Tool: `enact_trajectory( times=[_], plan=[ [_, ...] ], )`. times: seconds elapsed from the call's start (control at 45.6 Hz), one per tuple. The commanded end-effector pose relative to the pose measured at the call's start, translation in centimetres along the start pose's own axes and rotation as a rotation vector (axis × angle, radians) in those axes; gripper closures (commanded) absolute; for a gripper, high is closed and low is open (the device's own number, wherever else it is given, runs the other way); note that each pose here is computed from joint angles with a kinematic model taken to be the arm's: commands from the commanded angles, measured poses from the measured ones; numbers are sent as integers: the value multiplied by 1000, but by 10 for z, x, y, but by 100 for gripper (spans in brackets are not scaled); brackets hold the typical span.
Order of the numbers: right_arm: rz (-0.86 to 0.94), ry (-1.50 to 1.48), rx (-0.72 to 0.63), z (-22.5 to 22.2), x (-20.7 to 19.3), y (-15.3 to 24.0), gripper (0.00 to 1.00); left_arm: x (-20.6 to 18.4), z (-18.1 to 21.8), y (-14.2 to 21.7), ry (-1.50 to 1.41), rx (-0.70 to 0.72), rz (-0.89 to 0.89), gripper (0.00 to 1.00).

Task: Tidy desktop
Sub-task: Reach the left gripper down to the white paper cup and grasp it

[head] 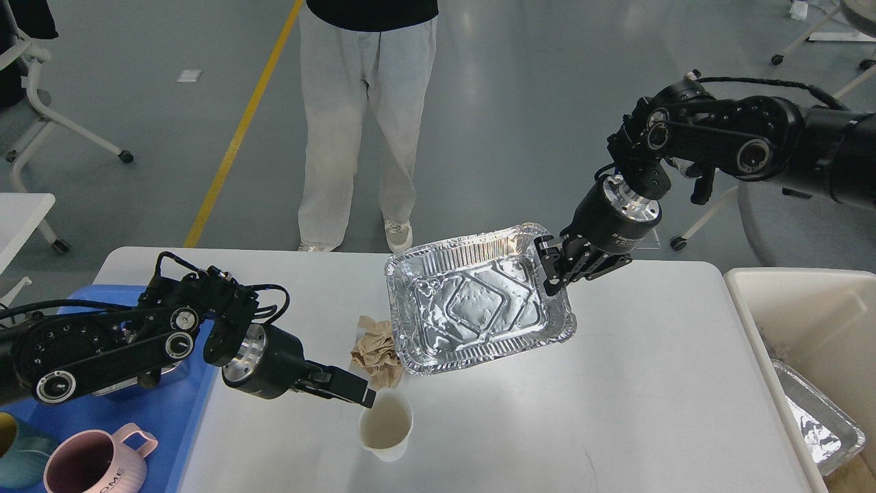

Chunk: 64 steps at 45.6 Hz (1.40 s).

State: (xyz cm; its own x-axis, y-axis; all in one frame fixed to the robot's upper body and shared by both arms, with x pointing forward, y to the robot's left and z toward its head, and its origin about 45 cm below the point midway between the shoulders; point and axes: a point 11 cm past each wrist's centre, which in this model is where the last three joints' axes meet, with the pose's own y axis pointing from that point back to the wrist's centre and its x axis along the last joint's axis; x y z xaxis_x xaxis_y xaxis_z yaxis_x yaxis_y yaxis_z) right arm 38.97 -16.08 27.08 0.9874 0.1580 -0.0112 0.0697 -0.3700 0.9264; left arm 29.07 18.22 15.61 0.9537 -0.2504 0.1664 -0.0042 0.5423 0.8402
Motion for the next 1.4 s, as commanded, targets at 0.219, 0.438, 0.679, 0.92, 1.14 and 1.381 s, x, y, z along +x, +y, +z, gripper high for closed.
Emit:
enact_trajectory(
  times=[0.219, 0.438, 0.679, 0.92, 1.14, 1.381],
  plan=[
    [-2, 4, -5, 0, 0, -1, 100, 3, 7, -17, -30, 8, -20, 24],
    [0, 6, -7, -1, 0, 0, 100, 2, 4, -20, -35, 20, -26, 29],
    [0, 10, -11, 0, 0, 0, 100, -1, -3, -22, -47, 48, -35, 36],
    [0, 10, -12, 0, 0, 0, 100, 0, 4, -31, -61, 43, -57, 48],
    [3, 8, -12, 1, 1, 1, 100, -6, -3, -34, -71, 103, -93, 73],
    [5, 8, -13, 1, 1, 2, 100, -12, -4, -32, -88, 132, -175, 99]
  ],
)
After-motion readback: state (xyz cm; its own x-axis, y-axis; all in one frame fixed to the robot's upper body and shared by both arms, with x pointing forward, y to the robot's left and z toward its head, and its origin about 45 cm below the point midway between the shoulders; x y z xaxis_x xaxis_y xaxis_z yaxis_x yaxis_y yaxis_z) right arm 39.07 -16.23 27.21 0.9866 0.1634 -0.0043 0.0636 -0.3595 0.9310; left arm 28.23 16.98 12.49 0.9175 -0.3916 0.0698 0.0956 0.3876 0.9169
